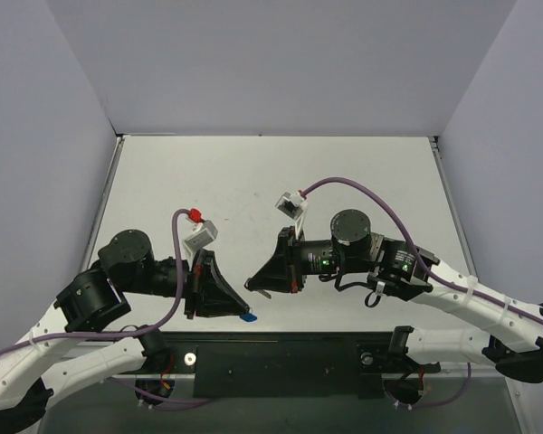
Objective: Remove the keys from the keyring
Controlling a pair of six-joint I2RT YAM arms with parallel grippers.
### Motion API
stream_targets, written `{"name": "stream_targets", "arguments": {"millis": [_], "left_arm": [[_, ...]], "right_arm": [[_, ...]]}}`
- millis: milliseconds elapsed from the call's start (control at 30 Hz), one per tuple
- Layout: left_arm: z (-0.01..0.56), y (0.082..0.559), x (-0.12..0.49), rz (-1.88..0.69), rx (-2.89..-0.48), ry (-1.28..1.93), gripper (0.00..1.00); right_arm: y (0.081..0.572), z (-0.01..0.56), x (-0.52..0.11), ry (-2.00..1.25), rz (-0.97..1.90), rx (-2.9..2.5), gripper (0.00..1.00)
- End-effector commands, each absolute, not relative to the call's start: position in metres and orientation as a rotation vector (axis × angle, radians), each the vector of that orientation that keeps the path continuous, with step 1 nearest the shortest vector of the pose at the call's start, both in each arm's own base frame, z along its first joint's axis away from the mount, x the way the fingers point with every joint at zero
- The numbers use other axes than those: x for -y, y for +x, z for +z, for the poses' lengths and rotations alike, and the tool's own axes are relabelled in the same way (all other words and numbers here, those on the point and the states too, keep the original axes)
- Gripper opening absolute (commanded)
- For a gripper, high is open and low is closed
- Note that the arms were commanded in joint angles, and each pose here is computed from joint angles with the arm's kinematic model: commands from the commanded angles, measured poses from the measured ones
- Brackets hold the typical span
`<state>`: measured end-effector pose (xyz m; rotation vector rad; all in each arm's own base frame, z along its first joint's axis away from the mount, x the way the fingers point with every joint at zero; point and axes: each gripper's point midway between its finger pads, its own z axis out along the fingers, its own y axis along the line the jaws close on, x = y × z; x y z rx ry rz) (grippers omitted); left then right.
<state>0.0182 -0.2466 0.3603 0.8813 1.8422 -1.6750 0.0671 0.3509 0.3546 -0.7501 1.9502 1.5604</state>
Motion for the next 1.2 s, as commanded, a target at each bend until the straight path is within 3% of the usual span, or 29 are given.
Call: {"name": "stream_targets", "arguments": {"millis": [0, 600, 1167], "left_arm": [[0.367, 0.015, 0.249, -1.683, -1.800, 0.942, 0.00], [0.350, 0.033, 0.253, -1.554, -1.882, 0.914, 0.00], [0.265, 0.120, 0.232, -0.955, -2.186, 0.527, 0.00]], "right_arm": [[0.072, 0.378, -0.349, -0.752, 1.541, -1.875, 0.00], [0.083, 0.359, -0.340, -0.714, 1.392, -1.935, 0.00], [0.163, 0.273, -0.236, -0.291, 0.586, -2.127, 0.00]]}}
